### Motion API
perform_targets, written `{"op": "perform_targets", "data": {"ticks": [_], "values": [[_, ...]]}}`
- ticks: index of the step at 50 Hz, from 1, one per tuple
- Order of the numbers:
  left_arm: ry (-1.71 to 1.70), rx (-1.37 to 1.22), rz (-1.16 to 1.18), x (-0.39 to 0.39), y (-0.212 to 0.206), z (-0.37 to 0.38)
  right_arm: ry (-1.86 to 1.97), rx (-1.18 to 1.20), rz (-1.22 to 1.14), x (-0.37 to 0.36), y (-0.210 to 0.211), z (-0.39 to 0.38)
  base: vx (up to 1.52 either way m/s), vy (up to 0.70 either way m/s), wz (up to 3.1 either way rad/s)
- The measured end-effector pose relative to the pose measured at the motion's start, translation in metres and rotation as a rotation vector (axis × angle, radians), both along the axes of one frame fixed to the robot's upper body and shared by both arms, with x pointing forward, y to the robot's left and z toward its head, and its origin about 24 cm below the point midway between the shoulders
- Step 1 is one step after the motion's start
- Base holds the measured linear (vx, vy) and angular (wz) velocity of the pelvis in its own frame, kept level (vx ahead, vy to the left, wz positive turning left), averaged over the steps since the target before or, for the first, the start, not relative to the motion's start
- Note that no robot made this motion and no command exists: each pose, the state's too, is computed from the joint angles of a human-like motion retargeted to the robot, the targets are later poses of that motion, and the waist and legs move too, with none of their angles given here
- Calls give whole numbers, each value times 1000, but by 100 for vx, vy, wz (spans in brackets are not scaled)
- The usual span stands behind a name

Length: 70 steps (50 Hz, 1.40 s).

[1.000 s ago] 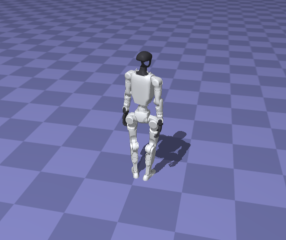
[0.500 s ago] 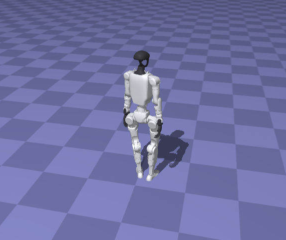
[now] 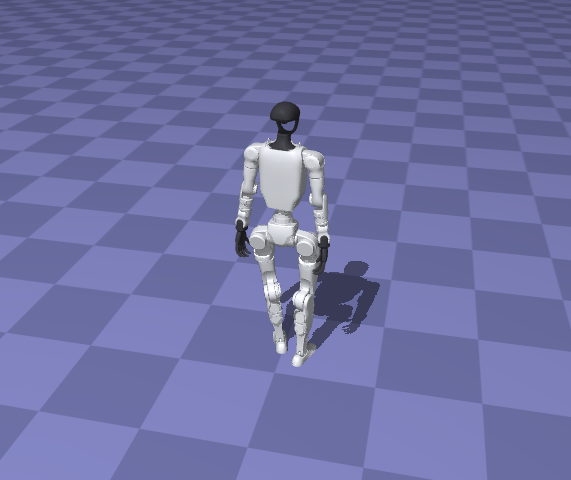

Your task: In place motions

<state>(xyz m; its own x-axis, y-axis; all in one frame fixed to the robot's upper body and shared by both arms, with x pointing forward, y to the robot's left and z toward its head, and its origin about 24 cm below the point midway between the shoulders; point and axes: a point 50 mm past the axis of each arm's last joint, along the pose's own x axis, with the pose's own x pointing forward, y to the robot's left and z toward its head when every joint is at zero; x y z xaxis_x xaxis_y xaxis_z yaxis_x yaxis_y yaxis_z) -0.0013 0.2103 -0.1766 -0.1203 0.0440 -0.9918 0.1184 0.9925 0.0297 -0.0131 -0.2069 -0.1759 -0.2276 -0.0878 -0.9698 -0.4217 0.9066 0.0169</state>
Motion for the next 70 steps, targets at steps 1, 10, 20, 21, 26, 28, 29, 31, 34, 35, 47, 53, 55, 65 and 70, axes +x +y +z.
{"op": "perform_targets", "data": {"ticks": [1,10,20,21,26,28,29,31,34,35,47,53,55,65,70], "values": [[-13,9,5,1,-1,0,11,0,-24,-4,-1,0,4,18,89],[-38,-20,118,7,-9,-1,137,-28,-35,-27,-14,7,1,25,206],[-43,54,167,6,8,2,59,-118,27,0,-35,9,-14,25,170],[-41,62,175,5,10,3,31,-126,21,7,-37,9,-21,9,82],[-14,87,253,-10,11,3,-146,-145,30,51,-41,9,-11,0,54],[9,90,296,-20,9,4,-209,-139,47,70,-37,9,-3,0,28],[25,90,314,-25,7,4,-238,-129,54,78,-34,10,0,-1,18],[58,90,334,-35,5,5,-289,-97,63,94,-24,10,0,0,0],[92,87,316,-44,3,6,-348,-20,67,112,-4,9,4,-3,-11],[98,85,301,-45,2,6,-363,9,69,116,4,9,8,-6,-32],[21,5,189,-8,-10,0,-260,154,362,91,42,0,11,-11,-89],[12,-18,157,1,-3,1,-125,76,410,61,21,-2,10,-19,-212],[27,-13,132,0,2,3,-82,48,355,54,12,-1,6,-28,-120],[123,28,174,-32,20,9,-159,-23,-38,68,-21,6,-3,-30,-161],[131,28,221,-36,17,9,-240,-76,-121,76,-28,8,-10,-20,-137]]}}
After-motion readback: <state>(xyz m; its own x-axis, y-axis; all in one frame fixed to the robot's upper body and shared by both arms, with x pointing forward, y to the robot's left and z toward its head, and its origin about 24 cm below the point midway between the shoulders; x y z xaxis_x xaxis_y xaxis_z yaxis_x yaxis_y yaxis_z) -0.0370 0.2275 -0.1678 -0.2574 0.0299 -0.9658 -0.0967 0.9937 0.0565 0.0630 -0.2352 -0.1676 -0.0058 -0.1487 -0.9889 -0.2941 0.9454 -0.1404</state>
